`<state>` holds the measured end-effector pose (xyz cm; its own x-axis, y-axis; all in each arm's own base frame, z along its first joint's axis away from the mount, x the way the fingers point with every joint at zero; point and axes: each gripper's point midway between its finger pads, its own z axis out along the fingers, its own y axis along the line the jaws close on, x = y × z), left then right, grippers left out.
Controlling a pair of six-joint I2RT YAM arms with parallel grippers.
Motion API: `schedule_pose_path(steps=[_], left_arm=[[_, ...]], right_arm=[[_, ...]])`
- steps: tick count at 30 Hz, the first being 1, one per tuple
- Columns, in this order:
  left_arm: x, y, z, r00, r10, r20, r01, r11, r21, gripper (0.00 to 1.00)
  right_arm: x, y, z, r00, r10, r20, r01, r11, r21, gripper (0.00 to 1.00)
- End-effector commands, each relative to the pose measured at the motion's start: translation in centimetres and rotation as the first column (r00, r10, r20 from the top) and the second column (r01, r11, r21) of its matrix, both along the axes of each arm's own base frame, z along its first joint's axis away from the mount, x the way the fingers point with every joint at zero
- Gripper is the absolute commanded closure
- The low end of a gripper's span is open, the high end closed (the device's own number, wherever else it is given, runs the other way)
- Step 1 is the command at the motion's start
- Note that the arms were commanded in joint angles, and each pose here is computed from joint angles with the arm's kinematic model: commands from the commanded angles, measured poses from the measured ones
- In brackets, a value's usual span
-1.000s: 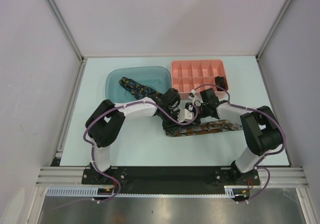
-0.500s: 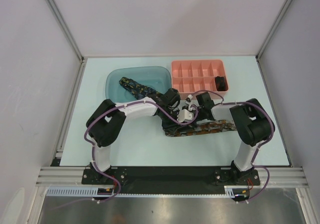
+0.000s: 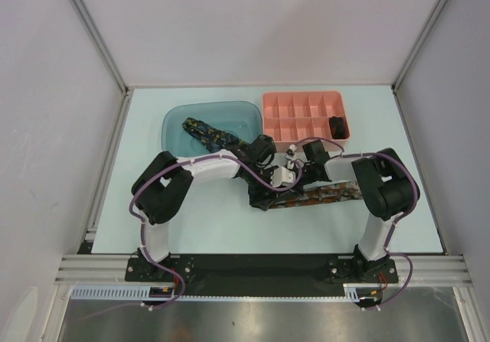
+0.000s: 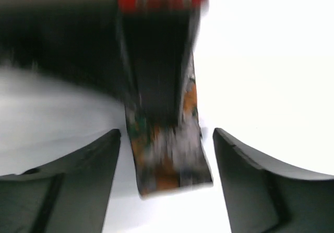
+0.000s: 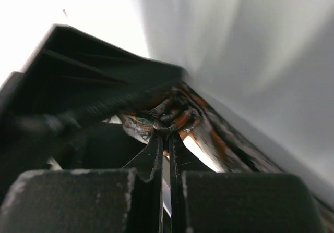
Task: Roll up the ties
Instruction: Roll the tie at the center of the board.
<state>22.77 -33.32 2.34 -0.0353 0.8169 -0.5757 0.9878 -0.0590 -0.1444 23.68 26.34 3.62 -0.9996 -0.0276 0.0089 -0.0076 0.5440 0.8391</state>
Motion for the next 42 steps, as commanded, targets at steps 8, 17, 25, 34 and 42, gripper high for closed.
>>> schedule_pose_path(steps=[8, 17, 25, 34, 42], left_arm=[[0.6, -0.2, 4.4, 0.992, 0.124, -0.021, -0.125, 0.968, -0.217, 0.11], [-0.1, -2.7, 3.3, 0.994, 0.105, -0.038, -0.111, 0.961, -0.253, 0.02], [0.1, -2.8, 0.3, 0.989, 0.145, -0.035, -0.149, 0.974, -0.171, 0.21], [0.0, 0.4, 2.8, 0.997, 0.076, 0.030, -0.074, 0.994, -0.075, 0.68], [0.0, 2.4, 3.8, 0.997, 0.044, 0.057, -0.040, 0.997, -0.066, 0.42]], right_arm=[[0.5, -4.8, -3.5, 0.996, 0.009, 0.084, 0.013, 0.966, -0.258, 1.00], [0.8, -5.7, -4.8, 0.996, 0.022, 0.084, 0.007, 0.946, -0.324, 1.00], [1.0, -6.5, -5.5, 0.997, 0.024, 0.078, 0.007, 0.927, -0.376, 1.00], [0.5, -1.6, -3.9, 0.998, 0.022, 0.053, -0.010, 0.975, -0.224, 1.00], [1.2, 0.7, -3.7, 0.998, -0.001, 0.069, 0.014, 0.982, -0.187, 1.00]])
